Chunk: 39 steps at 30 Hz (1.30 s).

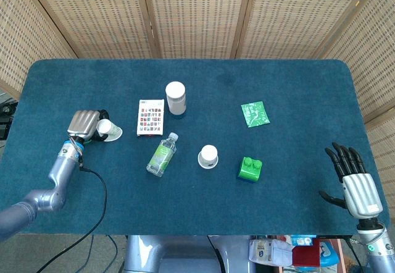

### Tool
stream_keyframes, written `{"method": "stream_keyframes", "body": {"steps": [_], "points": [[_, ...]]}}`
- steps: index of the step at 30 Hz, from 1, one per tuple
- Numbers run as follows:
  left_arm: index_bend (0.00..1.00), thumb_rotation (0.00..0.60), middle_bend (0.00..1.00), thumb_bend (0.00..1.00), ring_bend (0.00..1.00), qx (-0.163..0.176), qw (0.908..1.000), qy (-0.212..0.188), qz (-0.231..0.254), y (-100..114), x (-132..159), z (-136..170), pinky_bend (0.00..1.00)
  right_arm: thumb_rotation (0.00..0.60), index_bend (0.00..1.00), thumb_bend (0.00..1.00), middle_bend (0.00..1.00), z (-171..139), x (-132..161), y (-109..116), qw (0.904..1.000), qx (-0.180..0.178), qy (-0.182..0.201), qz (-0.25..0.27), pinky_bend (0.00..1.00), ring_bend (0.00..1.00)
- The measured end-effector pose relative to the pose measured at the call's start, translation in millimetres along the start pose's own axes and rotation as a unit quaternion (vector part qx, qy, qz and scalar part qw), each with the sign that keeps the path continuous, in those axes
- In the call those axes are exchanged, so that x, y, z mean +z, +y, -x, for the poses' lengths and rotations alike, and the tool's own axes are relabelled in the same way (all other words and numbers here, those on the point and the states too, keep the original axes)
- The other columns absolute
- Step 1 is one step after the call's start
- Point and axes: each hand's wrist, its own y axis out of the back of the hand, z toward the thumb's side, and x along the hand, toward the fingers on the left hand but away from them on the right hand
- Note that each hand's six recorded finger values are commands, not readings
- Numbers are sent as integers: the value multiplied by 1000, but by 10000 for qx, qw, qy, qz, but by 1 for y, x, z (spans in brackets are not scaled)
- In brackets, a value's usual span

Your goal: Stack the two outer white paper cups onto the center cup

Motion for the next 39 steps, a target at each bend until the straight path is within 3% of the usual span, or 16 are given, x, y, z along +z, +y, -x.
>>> {"method": "stream_keyframes", "body": {"steps": [5, 11, 17, 23, 28, 33, 39], "points": [[408, 600, 503, 281, 519, 78, 9999, -10, 87, 4, 0, 2, 490, 600, 39, 0, 0, -1, 0, 0, 10000, -2, -2, 7, 0, 0], [408, 600, 503, 280, 519, 407, 9988, -178, 198, 28, 2, 11, 490, 600, 39, 0, 0, -2, 1, 2, 10000, -22, -2, 41, 0, 0], [408, 600, 503, 280, 519, 832, 9929, -806, 254, 66, 26, 35, 479, 600, 40, 0, 0, -2, 1, 3, 10000, -28, -17, 59, 0, 0], [408, 600, 502, 281, 520, 1095, 9764, -1860, 104, 96, 73, 71, 465, 600, 54, 0, 0, -2, 3, 3, 10000, -13, -1, 49, 0, 0], [408, 600, 502, 280, 519, 1166, 9520, -2830, 62, 110, 132, 96, 464, 600, 54, 0, 0, -2, 4, 2, 10000, 23, 16, 38, 0, 0], [408, 600, 496, 280, 518, 1112, 9384, -3269, -128, 110, 183, 97, 458, 600, 54, 0, 0, -2, 3, 3, 10000, 21, 13, 62, 0, 0], [408, 600, 492, 280, 518, 978, 9311, -3508, -204, 100, 243, 90, 458, 600, 61, 0, 2, -3, -2, 7, 9999, -10, -50, 123, 0, 0]]}}
